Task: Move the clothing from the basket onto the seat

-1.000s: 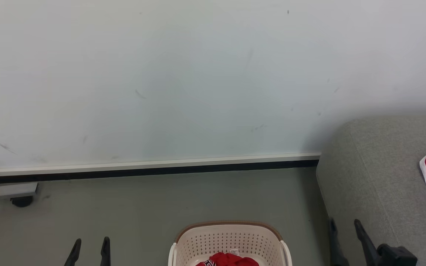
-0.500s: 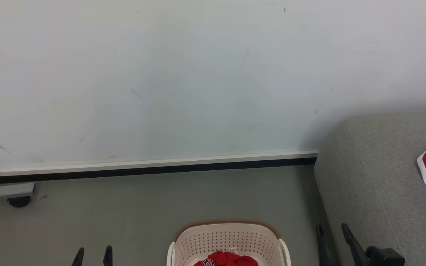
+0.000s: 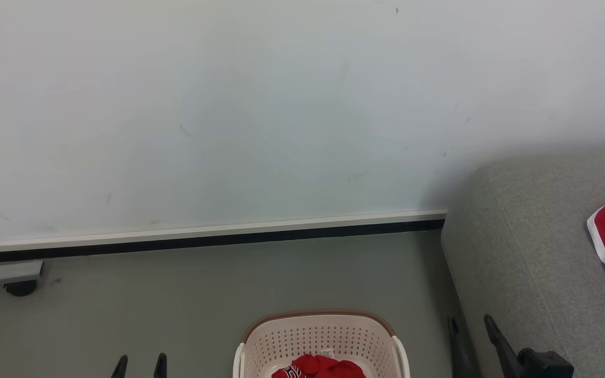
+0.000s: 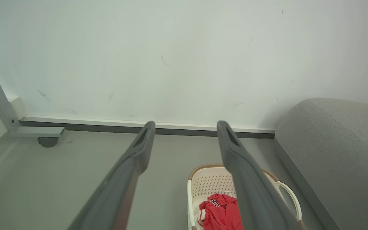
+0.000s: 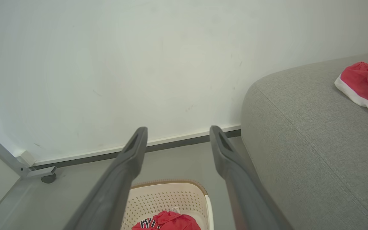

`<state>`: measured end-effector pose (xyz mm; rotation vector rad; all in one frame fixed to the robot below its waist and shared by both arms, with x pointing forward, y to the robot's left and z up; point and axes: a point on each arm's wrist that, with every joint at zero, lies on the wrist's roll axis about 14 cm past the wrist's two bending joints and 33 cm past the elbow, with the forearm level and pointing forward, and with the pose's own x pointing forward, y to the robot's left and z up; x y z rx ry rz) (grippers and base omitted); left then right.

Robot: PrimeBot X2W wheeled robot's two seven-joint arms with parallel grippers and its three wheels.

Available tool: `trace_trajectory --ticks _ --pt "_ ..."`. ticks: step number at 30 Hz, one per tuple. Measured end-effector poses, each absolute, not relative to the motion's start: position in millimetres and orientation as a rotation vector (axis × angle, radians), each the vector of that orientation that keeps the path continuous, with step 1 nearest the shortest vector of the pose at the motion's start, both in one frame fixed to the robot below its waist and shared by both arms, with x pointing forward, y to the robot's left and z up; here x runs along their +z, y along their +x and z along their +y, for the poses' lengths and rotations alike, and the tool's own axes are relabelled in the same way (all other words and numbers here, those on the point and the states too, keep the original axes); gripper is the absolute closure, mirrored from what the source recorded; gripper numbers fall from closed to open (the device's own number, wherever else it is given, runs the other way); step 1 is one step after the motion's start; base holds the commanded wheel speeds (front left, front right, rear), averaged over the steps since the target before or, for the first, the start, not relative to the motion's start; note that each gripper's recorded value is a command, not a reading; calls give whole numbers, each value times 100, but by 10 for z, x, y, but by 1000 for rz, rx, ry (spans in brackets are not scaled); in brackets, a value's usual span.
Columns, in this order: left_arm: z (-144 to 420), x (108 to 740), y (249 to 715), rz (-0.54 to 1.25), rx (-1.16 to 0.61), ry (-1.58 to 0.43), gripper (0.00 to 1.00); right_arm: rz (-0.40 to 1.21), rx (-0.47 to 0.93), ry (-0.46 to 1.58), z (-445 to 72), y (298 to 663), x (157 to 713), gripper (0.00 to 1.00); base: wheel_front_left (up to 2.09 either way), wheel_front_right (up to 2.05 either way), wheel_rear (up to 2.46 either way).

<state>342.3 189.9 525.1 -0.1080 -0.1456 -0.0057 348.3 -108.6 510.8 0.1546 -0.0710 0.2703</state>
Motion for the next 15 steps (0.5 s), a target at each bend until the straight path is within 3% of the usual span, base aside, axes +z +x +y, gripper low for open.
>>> trace_trajectory --ticks 15 --pt "1523 5165 3667 -108 -127 -104 0 -74 237 136 -1197 3518 5118 0 0 0 0"
